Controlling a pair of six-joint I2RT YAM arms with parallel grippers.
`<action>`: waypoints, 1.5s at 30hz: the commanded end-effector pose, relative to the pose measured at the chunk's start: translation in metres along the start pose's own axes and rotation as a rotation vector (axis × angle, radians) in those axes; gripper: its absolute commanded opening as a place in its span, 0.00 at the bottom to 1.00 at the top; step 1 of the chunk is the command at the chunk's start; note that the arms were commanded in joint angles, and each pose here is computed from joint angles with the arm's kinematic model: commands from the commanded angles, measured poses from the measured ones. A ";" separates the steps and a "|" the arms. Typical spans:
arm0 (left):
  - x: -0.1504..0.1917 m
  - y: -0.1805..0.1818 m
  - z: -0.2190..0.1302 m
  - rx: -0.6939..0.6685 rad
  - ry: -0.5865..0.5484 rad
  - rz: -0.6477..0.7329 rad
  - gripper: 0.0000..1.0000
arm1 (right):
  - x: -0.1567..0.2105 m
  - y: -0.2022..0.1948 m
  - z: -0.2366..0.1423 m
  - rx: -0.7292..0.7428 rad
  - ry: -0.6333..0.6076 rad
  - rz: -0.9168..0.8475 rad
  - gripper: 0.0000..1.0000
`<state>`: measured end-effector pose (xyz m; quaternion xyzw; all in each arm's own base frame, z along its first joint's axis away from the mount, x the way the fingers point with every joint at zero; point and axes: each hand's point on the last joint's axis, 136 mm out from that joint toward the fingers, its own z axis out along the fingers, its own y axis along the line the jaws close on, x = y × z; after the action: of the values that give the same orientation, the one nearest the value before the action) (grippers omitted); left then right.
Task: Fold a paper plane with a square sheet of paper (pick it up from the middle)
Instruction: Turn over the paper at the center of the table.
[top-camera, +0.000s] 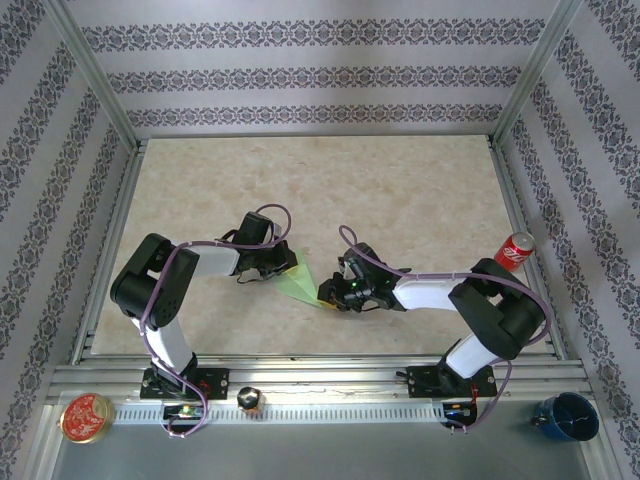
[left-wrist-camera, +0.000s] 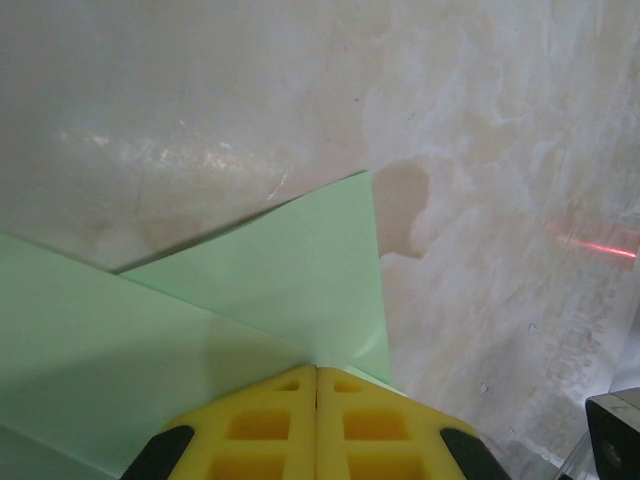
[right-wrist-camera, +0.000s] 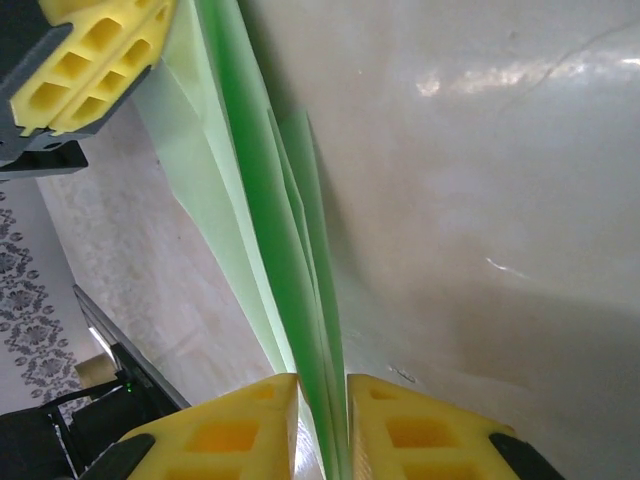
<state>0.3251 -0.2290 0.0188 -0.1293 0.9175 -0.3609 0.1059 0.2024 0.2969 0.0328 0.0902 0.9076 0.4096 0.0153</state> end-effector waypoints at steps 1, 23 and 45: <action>0.003 0.013 0.001 -0.029 0.006 -0.021 0.06 | -0.005 0.010 0.003 -0.034 -0.006 -0.005 0.22; -0.017 -0.046 -0.036 0.133 -0.097 0.058 0.20 | -0.017 0.020 -0.003 -0.150 -0.016 -0.071 0.00; -0.050 -0.058 -0.159 0.056 -0.548 0.174 0.44 | -0.095 0.008 -0.167 1.058 -0.445 -0.993 0.00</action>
<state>0.3378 -0.1747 0.1829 -0.1190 0.8475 -0.3644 0.3672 0.2756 0.2180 0.1523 -0.1848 0.9159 0.0625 0.3508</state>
